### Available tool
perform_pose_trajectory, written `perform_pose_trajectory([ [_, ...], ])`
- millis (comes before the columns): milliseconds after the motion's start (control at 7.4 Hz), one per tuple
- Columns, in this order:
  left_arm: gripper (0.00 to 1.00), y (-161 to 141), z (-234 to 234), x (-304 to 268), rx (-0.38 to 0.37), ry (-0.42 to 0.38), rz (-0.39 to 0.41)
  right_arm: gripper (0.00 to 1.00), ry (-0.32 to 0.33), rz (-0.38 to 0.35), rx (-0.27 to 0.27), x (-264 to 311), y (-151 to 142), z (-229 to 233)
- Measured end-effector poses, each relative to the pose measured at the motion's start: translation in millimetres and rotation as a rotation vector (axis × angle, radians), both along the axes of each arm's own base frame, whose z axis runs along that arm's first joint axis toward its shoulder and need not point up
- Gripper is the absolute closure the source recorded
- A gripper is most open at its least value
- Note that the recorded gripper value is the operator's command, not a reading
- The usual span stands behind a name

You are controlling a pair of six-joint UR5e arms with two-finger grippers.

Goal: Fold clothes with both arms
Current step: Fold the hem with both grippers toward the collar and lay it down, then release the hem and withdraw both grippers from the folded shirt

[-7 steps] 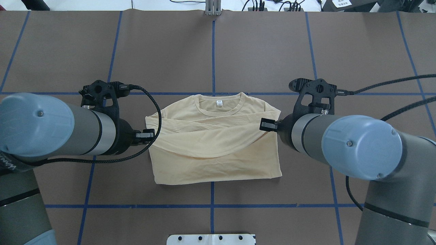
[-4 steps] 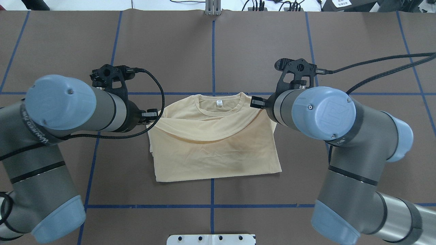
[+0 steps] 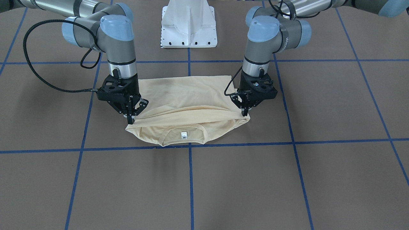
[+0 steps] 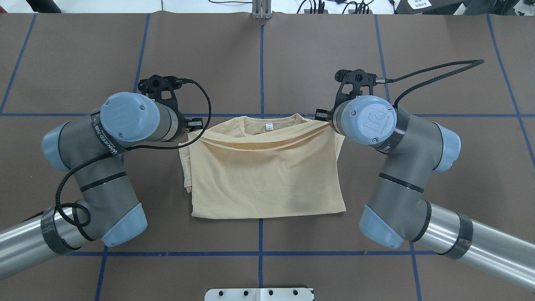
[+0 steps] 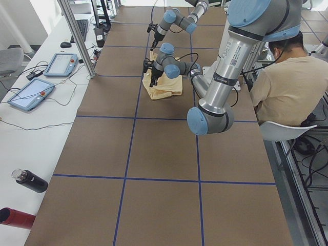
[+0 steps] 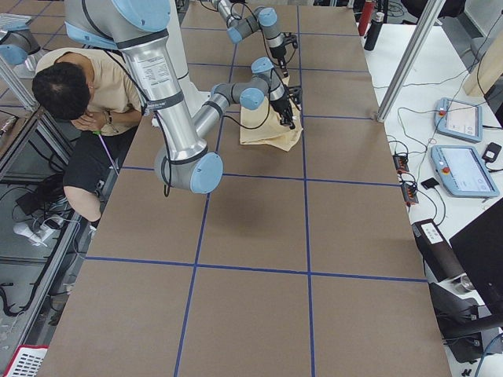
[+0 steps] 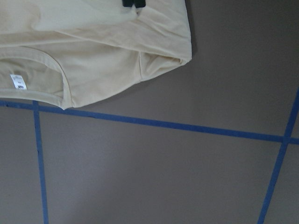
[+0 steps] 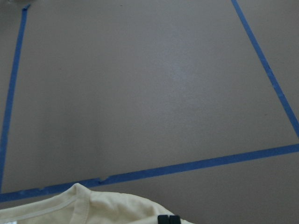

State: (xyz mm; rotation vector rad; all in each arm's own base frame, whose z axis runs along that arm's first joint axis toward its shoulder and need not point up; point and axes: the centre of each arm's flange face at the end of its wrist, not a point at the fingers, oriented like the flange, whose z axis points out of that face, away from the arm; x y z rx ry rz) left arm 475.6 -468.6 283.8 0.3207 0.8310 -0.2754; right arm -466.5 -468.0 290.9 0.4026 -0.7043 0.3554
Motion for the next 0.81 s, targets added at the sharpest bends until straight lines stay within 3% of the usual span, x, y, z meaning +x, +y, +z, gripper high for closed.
perform_pose_trajectory([
  [270, 1.00, -10.6, 10.7, 2.6, 0.027, -0.021, 0.001, 1.00, 0.012, 0.003, 0.000, -2.1, -7.5, 10.2],
  [406, 0.63, -14.7, 11.3, -0.6, 0.046, -0.032, 0.010, 0.96, 0.014, 0.003, 0.001, -2.1, -9.1, 11.2],
  [541, 0.01, -16.8, 11.3, -2.5, 0.056, -0.036, 0.014, 0.01, 0.016, 0.003, 0.001, -3.6, -11.1, 10.9],
  [811, 0.00, -16.2, 8.5, -6.5, 0.083, -0.036, 0.034, 0.00, 0.033, -0.011, 0.011, -11.3, -19.2, 8.2],
])
